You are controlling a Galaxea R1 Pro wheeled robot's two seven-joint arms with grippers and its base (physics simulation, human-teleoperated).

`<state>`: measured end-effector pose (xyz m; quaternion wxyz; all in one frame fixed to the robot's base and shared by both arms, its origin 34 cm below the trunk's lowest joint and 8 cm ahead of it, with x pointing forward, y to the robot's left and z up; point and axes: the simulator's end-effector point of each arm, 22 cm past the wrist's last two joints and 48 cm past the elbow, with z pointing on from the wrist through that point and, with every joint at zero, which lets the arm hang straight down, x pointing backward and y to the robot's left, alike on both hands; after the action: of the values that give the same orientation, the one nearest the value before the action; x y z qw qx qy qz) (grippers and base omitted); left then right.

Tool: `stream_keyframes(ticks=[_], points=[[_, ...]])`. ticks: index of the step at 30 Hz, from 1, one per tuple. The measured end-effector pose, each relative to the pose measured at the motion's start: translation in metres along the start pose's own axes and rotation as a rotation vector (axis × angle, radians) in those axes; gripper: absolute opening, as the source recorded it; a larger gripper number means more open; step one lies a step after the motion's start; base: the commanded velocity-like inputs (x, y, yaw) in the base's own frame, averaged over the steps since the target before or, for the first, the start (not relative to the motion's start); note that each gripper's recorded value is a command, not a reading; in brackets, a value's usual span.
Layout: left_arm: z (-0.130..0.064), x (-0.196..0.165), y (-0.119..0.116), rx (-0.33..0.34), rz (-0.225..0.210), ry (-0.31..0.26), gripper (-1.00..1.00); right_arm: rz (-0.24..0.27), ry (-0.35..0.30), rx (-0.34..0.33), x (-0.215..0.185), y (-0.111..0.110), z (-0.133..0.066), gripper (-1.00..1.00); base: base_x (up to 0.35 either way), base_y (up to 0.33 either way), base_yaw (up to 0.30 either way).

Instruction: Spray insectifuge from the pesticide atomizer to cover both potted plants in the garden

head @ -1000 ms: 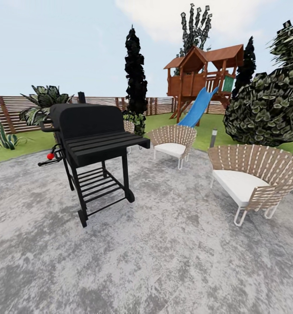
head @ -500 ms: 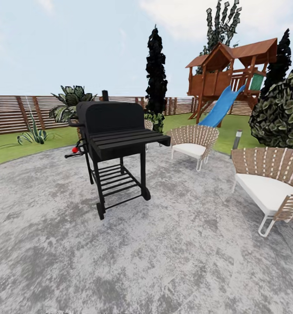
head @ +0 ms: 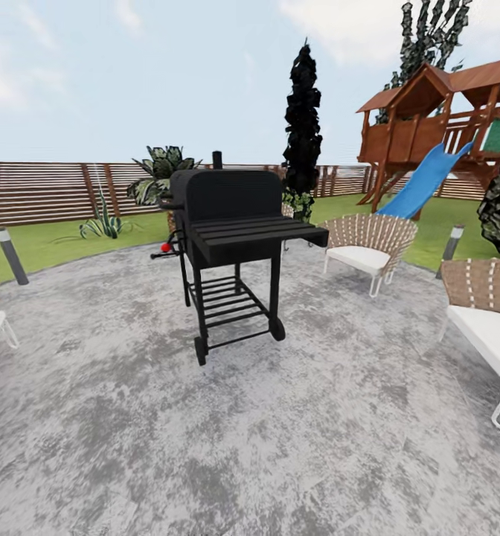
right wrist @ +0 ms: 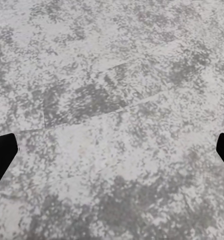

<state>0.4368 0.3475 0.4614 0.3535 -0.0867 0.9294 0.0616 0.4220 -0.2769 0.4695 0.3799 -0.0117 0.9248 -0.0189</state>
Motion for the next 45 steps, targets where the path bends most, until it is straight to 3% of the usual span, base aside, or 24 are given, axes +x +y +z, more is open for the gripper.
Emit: stream_keyframes(ticks=[4,7,10,45], points=[[0.005,0.006,0.000,0.000,0.000,0.000,1.00,0.006,0.000,0.002,0.006,0.006,0.005,1.00,0.000,0.000,0.291],[0.009,0.010,0.000,0.000,0.000,0.000,1.00,0.007,0.000,0.068,0.010,-0.007,0.008,1.00,0.000,0.000,0.292],[0.013,0.014,-0.001,0.000,0.000,0.000,1.00,0.007,0.000,0.091,0.015,-0.011,0.011,1.00,0.000,0.000,0.292],[0.058,0.074,0.001,-0.008,0.000,0.013,1.00,0.002,0.012,0.095,0.076,-0.012,0.054,1.00,0.000,0.000,0.277]])
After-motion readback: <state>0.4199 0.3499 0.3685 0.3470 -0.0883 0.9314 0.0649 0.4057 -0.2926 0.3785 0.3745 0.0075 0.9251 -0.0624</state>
